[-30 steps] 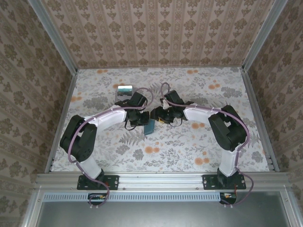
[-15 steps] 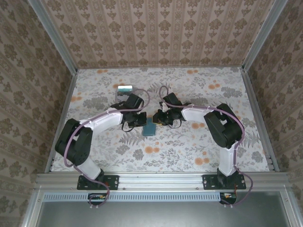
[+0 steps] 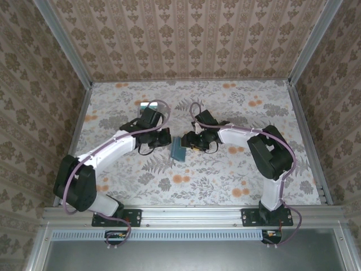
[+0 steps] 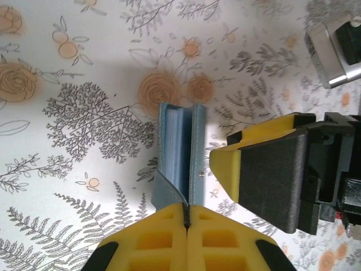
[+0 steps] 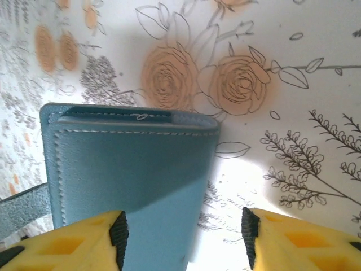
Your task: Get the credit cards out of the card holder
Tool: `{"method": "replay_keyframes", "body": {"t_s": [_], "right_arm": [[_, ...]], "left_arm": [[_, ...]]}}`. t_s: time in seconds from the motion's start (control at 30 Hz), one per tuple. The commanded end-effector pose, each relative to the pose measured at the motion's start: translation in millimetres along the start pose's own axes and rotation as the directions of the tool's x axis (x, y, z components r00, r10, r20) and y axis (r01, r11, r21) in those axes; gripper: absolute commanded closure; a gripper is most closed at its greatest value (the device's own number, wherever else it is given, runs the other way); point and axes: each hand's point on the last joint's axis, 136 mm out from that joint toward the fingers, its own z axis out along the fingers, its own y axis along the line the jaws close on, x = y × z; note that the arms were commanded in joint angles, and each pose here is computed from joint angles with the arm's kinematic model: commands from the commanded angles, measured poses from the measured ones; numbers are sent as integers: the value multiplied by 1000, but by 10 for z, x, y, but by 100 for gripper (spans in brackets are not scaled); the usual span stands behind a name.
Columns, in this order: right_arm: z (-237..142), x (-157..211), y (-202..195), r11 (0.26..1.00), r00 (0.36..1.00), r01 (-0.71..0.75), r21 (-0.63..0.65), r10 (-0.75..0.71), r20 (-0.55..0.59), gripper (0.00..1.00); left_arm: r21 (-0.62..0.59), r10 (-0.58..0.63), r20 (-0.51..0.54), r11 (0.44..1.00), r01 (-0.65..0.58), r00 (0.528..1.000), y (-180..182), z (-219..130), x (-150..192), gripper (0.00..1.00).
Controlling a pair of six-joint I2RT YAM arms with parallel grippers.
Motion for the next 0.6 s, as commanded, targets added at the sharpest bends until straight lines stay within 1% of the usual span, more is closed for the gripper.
{"method": "replay_keyframes", "body": {"t_s": [0.0,0.13,0.3,0.33,0.43,0.57], "right_arm": [[-215,-86,192,999,999,10,-41,-9,33,39],[-289,-96,315,995,999,-2,-101,7,46,40],[-239,-82,359,991,999,-19,-133,23,25,45],[-220,-73,351,991,999,-23,-132,25,20,45],[-152,-55,282,993,999,-35,-112,36,7,49],[-142,-50,277,995,1000,-30,-100,31,1,50]], "left_arm": [[38,30,34,999,-31,999,-152,-219,-106,100],[46,39,46,998,-41,998,-187,-263,-121,100],[50,26,29,998,-27,999,-176,-191,-72,100],[50,29,30,998,-30,999,-182,-192,-72,100],[39,32,23,999,-33,999,-154,-166,-58,100],[38,35,21,999,-35,999,-160,-162,-67,100]]}}
